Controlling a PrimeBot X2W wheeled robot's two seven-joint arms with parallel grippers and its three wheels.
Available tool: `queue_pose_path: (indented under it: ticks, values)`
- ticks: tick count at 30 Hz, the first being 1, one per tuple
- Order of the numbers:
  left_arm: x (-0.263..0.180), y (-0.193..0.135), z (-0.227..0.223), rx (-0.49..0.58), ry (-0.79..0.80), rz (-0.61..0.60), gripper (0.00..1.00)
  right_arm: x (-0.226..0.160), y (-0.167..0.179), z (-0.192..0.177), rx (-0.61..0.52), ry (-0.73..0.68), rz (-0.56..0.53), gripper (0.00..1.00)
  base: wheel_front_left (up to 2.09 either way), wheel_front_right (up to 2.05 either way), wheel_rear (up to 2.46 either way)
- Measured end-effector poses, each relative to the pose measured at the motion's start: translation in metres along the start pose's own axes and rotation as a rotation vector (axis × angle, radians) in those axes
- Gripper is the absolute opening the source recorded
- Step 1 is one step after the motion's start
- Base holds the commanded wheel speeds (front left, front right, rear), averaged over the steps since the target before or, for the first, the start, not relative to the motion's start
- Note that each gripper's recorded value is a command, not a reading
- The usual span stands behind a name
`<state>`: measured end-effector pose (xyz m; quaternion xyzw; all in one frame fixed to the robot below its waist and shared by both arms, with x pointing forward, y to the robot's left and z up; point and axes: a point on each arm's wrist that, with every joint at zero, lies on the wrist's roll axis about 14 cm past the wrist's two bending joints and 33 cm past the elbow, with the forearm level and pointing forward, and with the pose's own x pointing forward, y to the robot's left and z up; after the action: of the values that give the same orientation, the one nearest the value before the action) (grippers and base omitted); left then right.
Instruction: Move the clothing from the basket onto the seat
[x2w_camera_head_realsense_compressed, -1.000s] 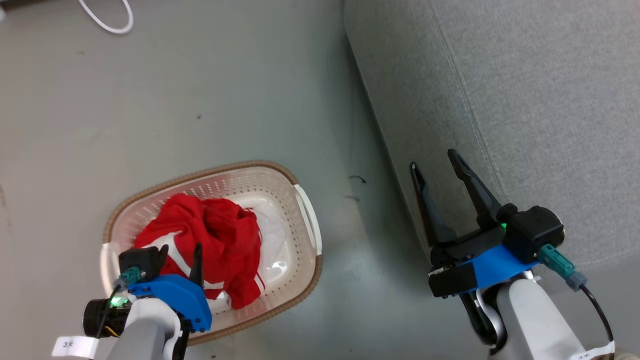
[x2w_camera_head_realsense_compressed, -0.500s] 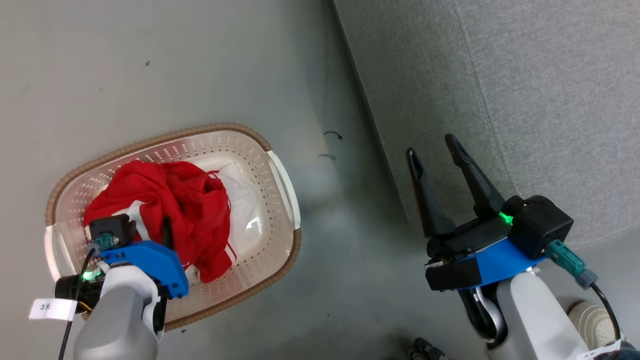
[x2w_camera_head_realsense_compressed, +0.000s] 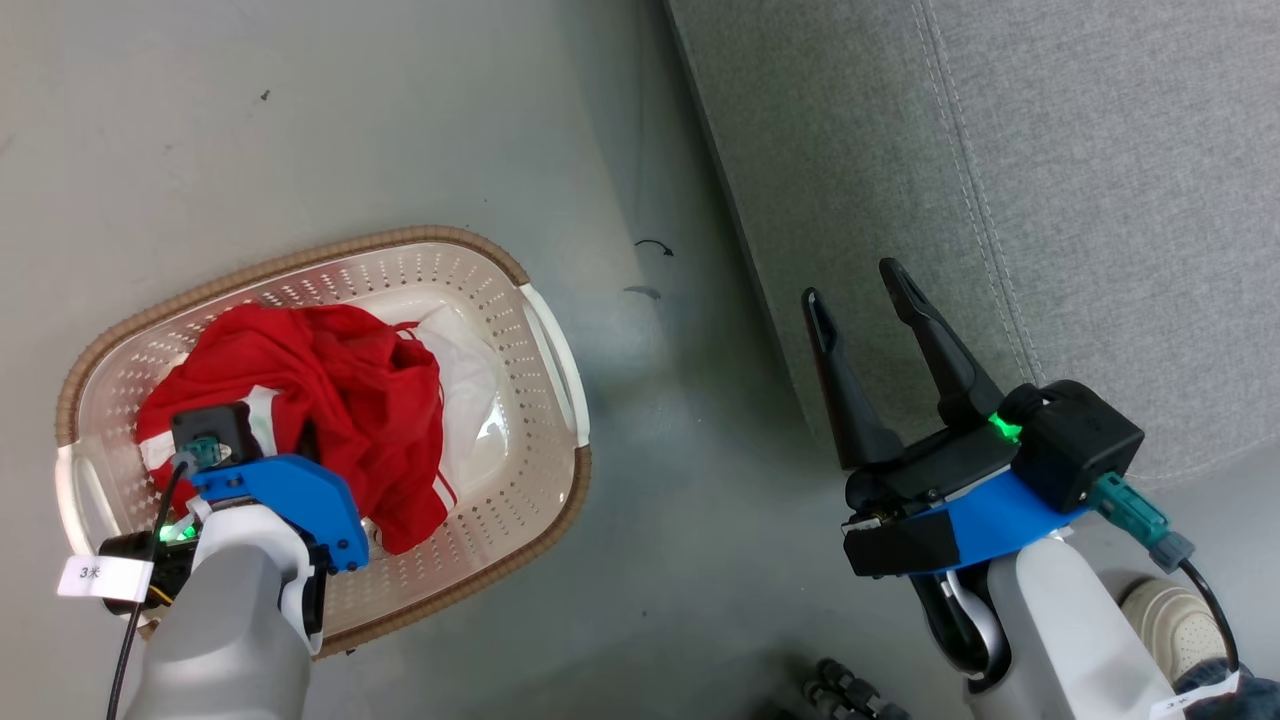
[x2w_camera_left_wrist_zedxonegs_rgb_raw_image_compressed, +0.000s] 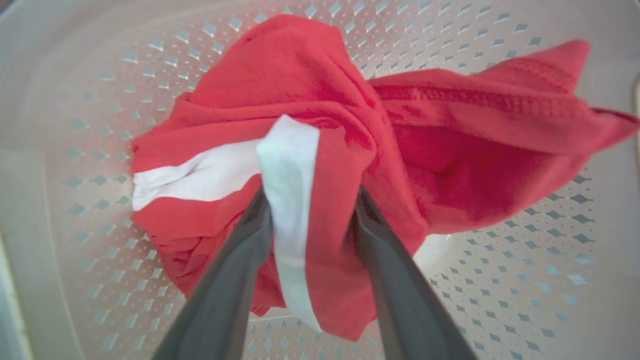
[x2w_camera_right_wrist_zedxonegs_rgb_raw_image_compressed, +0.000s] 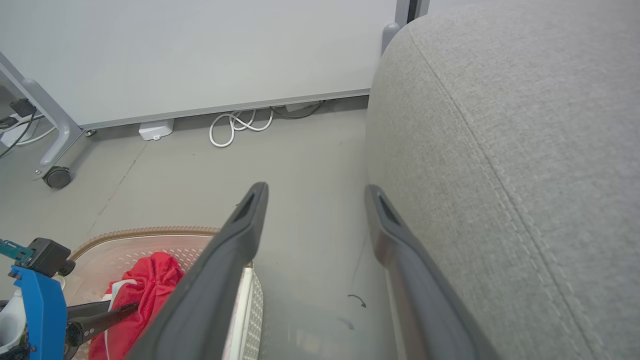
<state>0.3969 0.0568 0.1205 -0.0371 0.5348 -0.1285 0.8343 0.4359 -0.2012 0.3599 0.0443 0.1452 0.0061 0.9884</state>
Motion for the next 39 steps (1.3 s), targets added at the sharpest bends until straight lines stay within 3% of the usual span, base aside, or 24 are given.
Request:
queue_pose_path:
  ticks: [24, 39]
  values:
    - [-0.015, 0.002, 0.012, -0.031, -0.027, -0.024, 0.0, 0.0, 0.008, 0.013, 0.006, -0.035, 0.024, 1.0, 0.0, 0.0, 0.0]
    - [-0.085, -0.02, 0.059, -0.028, -0.251, -0.072, 0.0, -0.02, 0.022, 0.05, -0.026, -0.124, 0.057, 1.0, 0.0, 0.0, 0.0]
